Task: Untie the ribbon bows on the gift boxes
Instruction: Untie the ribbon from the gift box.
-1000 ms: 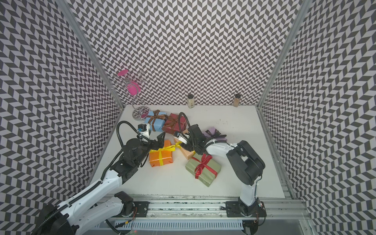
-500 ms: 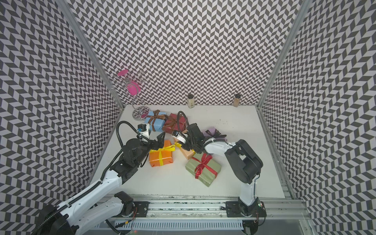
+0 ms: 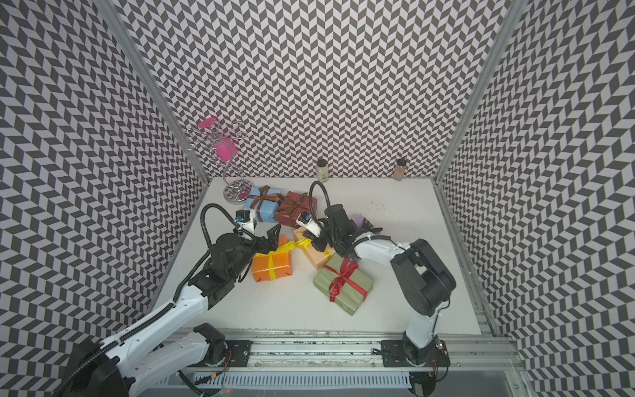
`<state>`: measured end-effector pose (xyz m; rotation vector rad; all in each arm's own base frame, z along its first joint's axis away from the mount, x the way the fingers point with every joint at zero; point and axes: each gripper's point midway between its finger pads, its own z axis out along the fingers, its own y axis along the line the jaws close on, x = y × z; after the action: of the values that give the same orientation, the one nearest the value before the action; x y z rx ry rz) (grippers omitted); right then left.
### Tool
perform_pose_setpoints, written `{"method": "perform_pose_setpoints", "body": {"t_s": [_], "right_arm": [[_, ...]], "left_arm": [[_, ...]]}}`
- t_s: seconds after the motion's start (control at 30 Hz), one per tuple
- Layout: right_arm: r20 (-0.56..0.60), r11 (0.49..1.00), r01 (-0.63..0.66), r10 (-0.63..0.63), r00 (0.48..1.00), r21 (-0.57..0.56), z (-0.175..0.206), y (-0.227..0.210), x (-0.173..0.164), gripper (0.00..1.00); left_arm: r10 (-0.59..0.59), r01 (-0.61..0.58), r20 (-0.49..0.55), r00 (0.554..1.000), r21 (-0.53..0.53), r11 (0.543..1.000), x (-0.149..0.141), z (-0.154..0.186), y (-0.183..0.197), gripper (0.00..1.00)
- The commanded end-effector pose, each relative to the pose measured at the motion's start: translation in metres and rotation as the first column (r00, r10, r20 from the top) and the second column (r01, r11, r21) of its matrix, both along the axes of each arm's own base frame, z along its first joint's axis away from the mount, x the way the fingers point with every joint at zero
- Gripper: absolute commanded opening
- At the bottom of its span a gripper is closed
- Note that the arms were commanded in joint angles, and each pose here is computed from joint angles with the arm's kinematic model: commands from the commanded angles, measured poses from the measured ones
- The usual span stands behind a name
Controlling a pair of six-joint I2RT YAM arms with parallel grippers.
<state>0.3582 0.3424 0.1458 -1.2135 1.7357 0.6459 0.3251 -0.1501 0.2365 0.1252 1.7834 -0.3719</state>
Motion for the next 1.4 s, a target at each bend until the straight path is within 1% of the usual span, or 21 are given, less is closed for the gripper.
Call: {"method": "perform_pose_setpoints", "body": {"t_s": [0.0,0.17,0.3,0.43,0.53,0.67,0.87,1.1,1.37], "right_arm": [[0.048,0.988,0.027,-0.034,0.998,0.154,0.048,-0.009,0.005,0.0],[0.033,0.969,0.077,-0.087,0.996,0.236,0.07,-0.033,0.008,0.0],[0.017,0.954,0.117,-0.126,0.992,0.275,0.077,-0.048,0.01,0.0],[-0.013,0.944,0.135,-0.137,0.99,0.302,0.075,-0.057,0.009,0.0],[-0.037,0.941,0.146,-0.141,0.989,0.305,0.069,-0.059,0.008,0.0],[-0.072,0.934,0.167,-0.152,0.986,0.315,0.061,-0.062,0.004,0.0],[-0.126,0.916,0.217,-0.185,0.975,0.336,0.051,-0.07,-0.002,0.0],[-0.181,0.904,0.257,-0.205,0.962,0.343,0.043,-0.074,-0.006,0.0],[-0.204,0.906,0.219,-0.152,0.967,0.362,0.046,-0.069,-0.014,0.0]], "left_arm": [[-0.021,0.021,-0.012,1.0,-0.014,1.0,0.0,-0.002,-0.006,0.92],[-0.063,0.063,-0.031,0.998,0.007,0.998,0.007,-0.011,-0.018,0.91],[-0.096,0.101,-0.062,0.993,0.081,0.992,0.025,-0.022,-0.033,0.86],[-0.165,0.179,-0.119,0.979,0.126,0.976,0.042,-0.039,-0.056,0.79],[-0.195,0.215,-0.14,0.971,0.147,0.966,0.05,-0.046,-0.072,0.75],[-0.217,0.248,-0.173,0.961,0.187,0.95,0.05,-0.059,-0.087,0.71],[-0.248,0.298,-0.25,0.936,0.191,0.935,0.038,-0.095,-0.094,0.7],[-0.229,0.307,-0.311,0.922,0.231,0.923,0.05,-0.123,-0.1,0.66],[-0.185,0.28,-0.347,0.92,0.248,0.927,0.058,-0.141,-0.099,0.65]]}}
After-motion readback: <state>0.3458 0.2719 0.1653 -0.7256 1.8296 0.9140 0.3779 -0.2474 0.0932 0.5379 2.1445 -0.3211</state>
